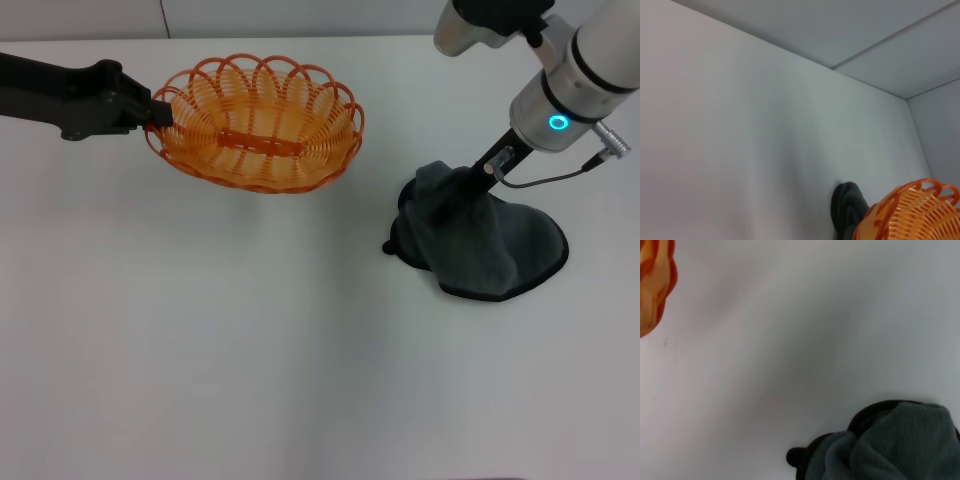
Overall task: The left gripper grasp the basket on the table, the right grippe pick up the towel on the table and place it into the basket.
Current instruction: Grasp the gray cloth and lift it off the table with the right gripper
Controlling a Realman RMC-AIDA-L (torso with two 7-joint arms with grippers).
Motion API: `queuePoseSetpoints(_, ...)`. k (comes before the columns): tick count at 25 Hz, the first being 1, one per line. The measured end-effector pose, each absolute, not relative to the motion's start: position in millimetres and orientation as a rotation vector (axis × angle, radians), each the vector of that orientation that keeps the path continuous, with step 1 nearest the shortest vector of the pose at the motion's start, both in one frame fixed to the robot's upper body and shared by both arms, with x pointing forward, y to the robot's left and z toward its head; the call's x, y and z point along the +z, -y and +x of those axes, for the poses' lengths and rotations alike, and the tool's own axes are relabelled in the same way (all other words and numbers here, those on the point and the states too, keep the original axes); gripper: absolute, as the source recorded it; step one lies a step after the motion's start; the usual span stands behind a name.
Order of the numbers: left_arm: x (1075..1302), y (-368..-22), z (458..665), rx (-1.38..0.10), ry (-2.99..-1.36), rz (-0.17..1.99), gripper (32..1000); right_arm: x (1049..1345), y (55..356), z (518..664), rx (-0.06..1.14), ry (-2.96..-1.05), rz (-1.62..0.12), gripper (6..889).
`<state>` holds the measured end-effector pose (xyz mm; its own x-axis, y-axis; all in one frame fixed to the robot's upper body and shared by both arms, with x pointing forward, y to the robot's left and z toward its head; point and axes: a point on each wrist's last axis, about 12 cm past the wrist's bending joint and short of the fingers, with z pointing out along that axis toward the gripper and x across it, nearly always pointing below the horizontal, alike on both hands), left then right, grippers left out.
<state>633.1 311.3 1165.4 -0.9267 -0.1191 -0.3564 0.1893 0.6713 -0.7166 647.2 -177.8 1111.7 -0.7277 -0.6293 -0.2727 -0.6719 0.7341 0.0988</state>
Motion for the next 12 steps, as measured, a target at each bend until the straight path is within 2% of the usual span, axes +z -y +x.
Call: queuePoseSetpoints(12,1165.4,-311.2,633.1,-1.138,-2.511,0.056,99,1111.7,178.0,647.2,0.279,-2.714,-1.038,860)
